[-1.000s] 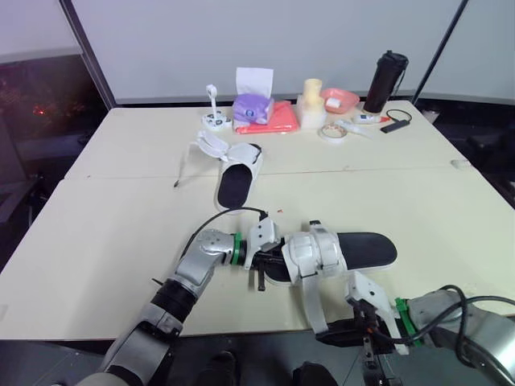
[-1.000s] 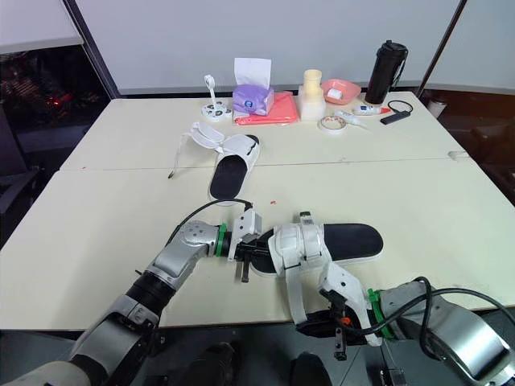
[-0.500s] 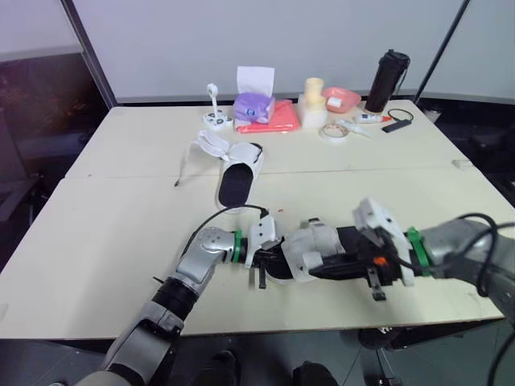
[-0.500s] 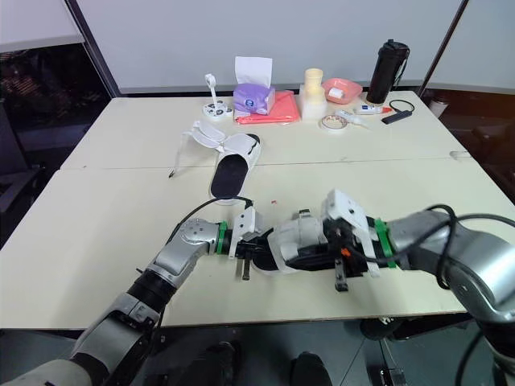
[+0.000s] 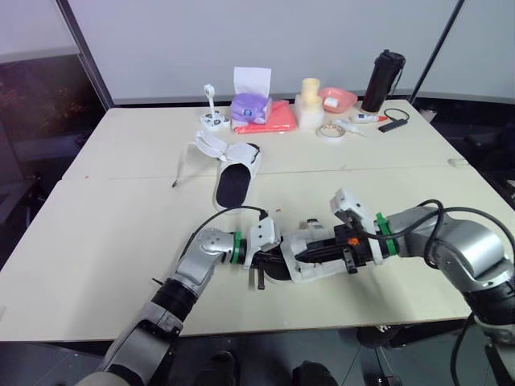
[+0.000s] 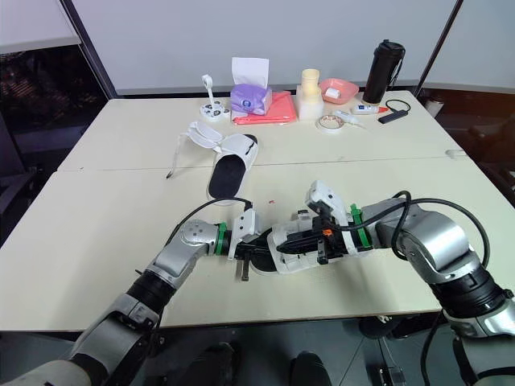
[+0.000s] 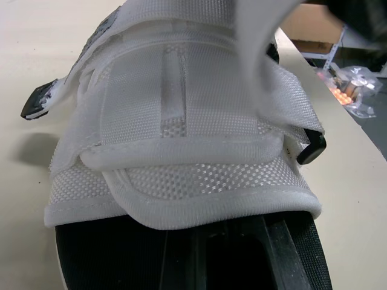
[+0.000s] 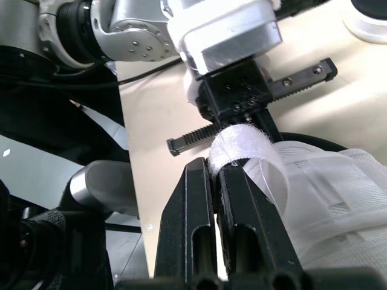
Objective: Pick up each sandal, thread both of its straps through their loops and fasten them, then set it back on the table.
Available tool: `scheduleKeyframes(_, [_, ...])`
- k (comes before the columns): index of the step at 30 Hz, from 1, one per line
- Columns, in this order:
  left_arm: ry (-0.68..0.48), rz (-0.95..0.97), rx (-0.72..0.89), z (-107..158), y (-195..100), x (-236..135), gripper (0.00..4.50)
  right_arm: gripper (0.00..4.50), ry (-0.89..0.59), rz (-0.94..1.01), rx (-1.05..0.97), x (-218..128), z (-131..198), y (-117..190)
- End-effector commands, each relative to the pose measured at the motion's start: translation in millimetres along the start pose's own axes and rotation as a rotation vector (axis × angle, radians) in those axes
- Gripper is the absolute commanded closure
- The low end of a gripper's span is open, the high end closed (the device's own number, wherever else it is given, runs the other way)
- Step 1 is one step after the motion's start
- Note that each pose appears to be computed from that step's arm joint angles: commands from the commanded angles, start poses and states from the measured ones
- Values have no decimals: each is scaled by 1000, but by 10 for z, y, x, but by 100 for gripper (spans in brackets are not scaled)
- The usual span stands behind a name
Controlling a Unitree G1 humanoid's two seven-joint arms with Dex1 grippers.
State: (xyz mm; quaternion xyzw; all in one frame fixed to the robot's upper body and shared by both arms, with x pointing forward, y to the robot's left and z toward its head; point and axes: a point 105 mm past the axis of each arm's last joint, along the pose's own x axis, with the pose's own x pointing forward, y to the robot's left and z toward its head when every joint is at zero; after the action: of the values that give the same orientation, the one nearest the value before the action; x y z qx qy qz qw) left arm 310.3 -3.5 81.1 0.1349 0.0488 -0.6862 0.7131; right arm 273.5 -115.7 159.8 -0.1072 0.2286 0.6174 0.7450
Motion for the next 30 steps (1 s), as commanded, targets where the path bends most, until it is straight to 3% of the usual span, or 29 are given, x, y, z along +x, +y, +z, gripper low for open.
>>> scheduleKeyframes(1, [120, 9, -71, -349, -65, -49, 450, 446, -13, -56, -50, -28, 90, -136])
scheduleKeyframes(4, [121, 11, -70, -349, -65, -51, 450, 446, -9, -89, -49, -3, 58, -221])
scheduleKeyframes(5, [120, 13, -70, -349, -65, -52, 450, 417, -10, -101, -45, 5, 51, -251])
scheduleKeyframes(7, [120, 14, -70, -350, -66, -55, 450, 351, -13, -104, -42, 15, 45, -269])
scheduleKeyframes(12, [122, 18, -72, -357, -70, -65, 450, 107, -31, -153, -59, 62, 68, -366])
scheduleKeyframes(23, [123, 22, -73, -357, -64, -72, 450, 107, -34, -363, -130, 176, 156, -867])
scheduleKeyframes(30, [123, 24, -75, -362, -70, -101, 450, 107, -10, -266, -107, 144, 184, -800])
